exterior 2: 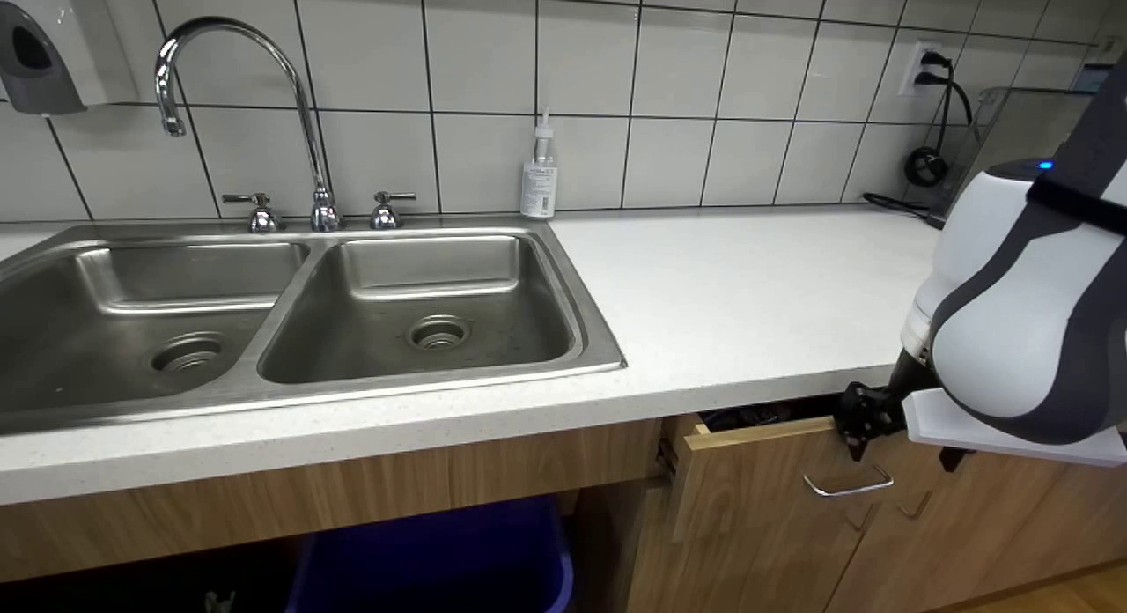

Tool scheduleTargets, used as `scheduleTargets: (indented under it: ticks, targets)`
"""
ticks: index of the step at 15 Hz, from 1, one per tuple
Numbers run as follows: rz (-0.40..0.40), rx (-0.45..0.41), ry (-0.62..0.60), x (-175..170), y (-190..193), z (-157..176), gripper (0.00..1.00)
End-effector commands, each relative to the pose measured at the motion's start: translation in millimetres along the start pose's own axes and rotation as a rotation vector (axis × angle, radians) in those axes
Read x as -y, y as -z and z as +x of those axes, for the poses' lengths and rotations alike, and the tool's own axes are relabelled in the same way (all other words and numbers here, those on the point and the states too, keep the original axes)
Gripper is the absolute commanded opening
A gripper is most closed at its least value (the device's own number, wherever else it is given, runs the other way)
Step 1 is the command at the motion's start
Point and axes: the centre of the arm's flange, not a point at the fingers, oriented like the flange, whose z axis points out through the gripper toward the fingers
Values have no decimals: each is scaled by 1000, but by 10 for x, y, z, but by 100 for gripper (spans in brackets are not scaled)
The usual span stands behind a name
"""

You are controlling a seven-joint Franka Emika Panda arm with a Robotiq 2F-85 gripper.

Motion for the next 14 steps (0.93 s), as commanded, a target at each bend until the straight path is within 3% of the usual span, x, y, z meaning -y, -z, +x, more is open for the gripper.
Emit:
scheduleTargets:
  ticks: [1, 14]
  targets:
    - [25, -47, 15, 40, 31, 348, 100]
    - [49, -75, 72, 61, -12, 694, 100]
